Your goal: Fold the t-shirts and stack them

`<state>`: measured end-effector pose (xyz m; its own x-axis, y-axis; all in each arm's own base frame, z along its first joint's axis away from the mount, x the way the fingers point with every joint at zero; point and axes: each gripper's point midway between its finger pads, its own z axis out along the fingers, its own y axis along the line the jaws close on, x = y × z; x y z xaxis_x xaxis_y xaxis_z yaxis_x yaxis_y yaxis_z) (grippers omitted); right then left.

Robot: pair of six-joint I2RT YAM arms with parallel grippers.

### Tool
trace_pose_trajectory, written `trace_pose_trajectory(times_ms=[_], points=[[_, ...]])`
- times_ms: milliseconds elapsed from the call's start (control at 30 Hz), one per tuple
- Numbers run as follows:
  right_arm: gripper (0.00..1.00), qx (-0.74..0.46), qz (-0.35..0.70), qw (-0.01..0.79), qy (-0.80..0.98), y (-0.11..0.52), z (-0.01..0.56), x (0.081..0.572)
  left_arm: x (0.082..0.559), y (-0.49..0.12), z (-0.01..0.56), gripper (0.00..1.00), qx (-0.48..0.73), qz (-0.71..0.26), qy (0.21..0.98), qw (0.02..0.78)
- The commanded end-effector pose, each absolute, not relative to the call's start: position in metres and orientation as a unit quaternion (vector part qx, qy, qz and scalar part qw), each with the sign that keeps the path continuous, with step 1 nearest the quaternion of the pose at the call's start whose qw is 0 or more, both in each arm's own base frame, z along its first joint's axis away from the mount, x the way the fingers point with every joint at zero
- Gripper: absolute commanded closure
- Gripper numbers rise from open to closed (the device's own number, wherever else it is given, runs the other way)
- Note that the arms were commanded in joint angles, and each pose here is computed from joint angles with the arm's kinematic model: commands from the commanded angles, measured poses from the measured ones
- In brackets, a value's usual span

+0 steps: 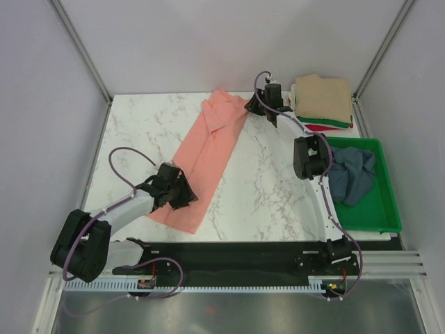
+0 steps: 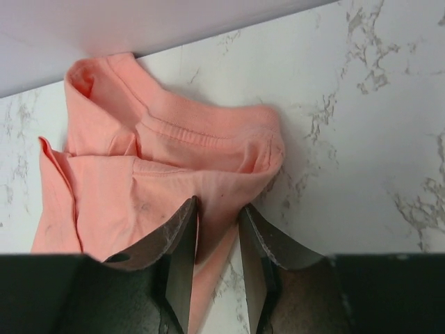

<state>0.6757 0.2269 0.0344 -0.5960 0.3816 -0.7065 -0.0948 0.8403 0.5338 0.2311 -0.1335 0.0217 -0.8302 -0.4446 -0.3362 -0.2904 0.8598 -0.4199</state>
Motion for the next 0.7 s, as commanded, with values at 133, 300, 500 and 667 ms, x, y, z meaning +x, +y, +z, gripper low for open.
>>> trace_pose_trajectory(times_ms=[133,300,500,667], points=[[0.59,0.108,0.301,0.482,0.816,0.235,0.021,0.701,0.179,-0.234,-0.01,0.47,-0.157,-0.228,0.953,0.122],[0.54,0.112,0.322,0.504,0.794,0.239,0.031,0.709,0.167,-0.324,-0.007,0.48,-0.082,-0.258,0.959,0.089],[0.53,0.098,0.304,0.518,0.794,0.226,0.045,0.709,0.168,-0.357,0.0,0.48,-0.045,-0.249,0.962,0.101],[0.49,0.108,0.273,0.528,0.797,0.203,0.064,0.707,0.165,-0.347,0.028,0.47,-0.029,-0.243,0.961,0.131]])
